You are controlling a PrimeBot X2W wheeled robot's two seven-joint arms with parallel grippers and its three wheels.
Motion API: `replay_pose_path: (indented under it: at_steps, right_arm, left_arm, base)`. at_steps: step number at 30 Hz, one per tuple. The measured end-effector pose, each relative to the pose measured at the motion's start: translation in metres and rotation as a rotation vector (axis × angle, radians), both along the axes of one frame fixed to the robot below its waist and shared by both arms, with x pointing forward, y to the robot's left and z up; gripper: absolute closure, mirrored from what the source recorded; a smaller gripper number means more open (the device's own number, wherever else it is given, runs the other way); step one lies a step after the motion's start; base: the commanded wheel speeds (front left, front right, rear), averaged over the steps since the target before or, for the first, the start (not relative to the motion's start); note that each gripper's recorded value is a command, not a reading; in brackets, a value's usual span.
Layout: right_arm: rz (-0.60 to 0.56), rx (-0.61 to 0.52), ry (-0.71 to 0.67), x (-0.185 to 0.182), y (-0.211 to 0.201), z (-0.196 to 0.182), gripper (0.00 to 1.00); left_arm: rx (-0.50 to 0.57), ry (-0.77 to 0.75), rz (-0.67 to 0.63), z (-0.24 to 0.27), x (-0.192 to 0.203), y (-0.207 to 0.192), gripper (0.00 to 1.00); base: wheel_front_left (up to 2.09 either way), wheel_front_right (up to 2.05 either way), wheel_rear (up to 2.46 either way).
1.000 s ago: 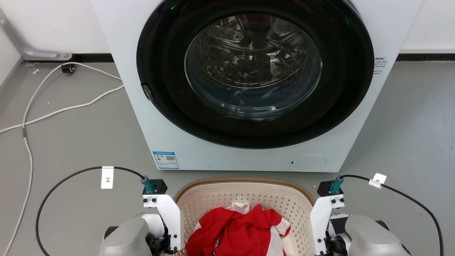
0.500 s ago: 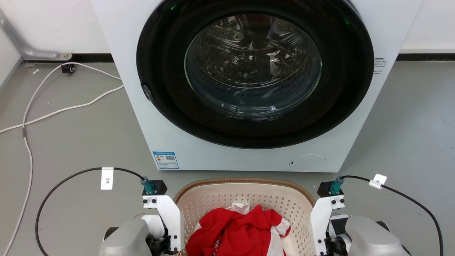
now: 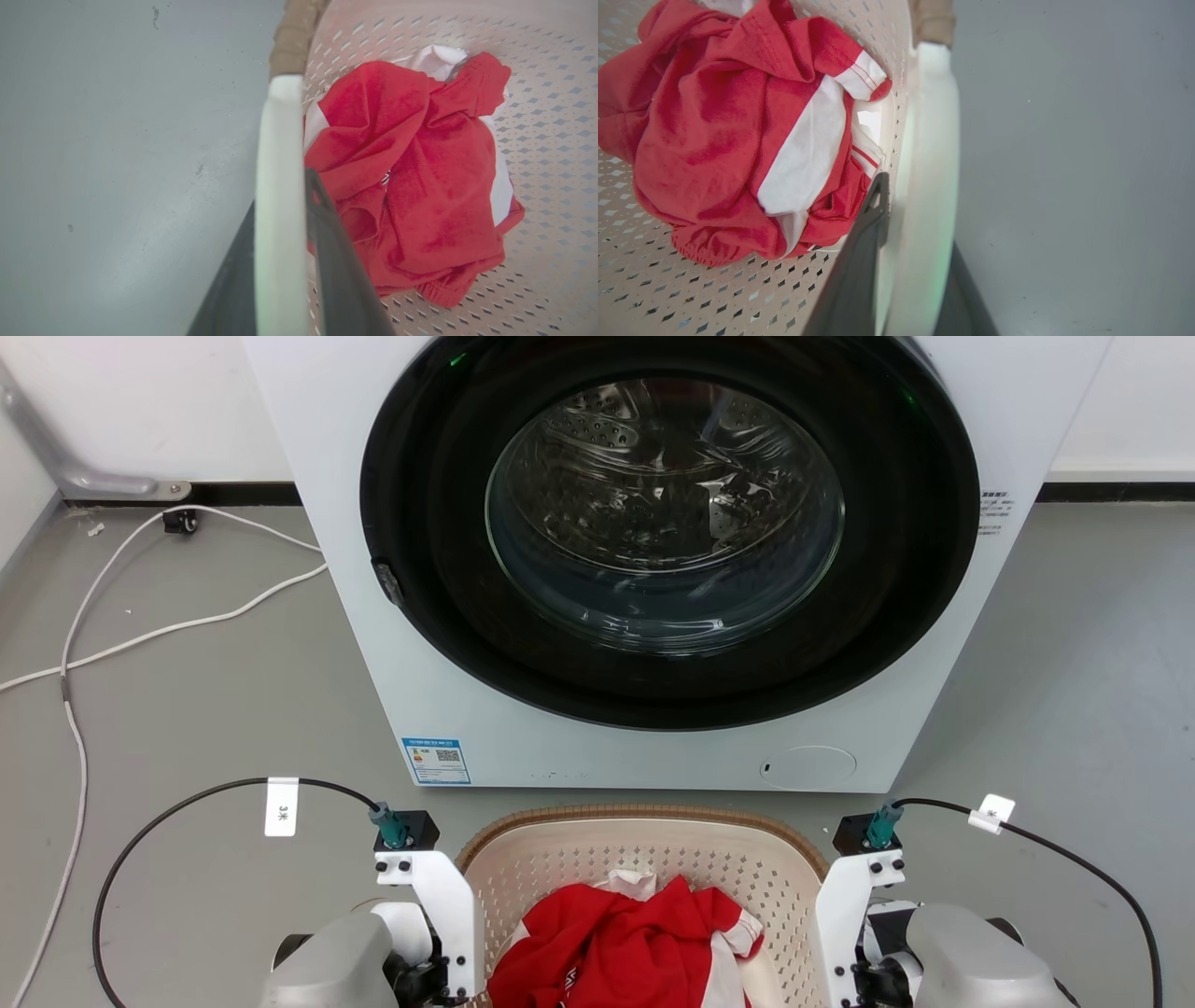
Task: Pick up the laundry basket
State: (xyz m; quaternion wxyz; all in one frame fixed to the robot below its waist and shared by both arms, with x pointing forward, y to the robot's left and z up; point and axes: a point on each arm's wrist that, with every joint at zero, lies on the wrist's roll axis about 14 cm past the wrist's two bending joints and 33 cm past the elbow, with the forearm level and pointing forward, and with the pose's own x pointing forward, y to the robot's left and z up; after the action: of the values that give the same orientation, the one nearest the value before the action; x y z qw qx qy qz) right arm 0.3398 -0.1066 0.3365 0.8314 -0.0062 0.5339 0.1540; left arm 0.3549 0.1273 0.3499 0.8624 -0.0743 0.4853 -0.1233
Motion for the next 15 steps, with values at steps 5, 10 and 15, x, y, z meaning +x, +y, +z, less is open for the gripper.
replay_pose_path:
  at_steps: [5,10,15]
  right_arm:
    - [-0.002,0.003,-0.001,-0.0001,0.0004,0.0008,1.0]
    - [0.0,0.001,-0.003,-0.0003,0.0003,0.0012,1.0]
    - [-0.001,-0.001,-0.007,-0.0003,-0.0008,0.0014,1.0]
  left_arm:
    - [-0.001,-0.003,0.002,0.0007,-0.0004,0.0001,1.0]
    - [-0.001,-0.005,0.002,0.0011,-0.0005,0.0,1.0]
    - [-0.011,-0.013,0.01,0.0022,0.0008,-0.0011,1.0]
  base:
    - [0.0,0.0,0.0]
    - [0.0,0.0,0.0]
    - [0.0,0.0,0.0]
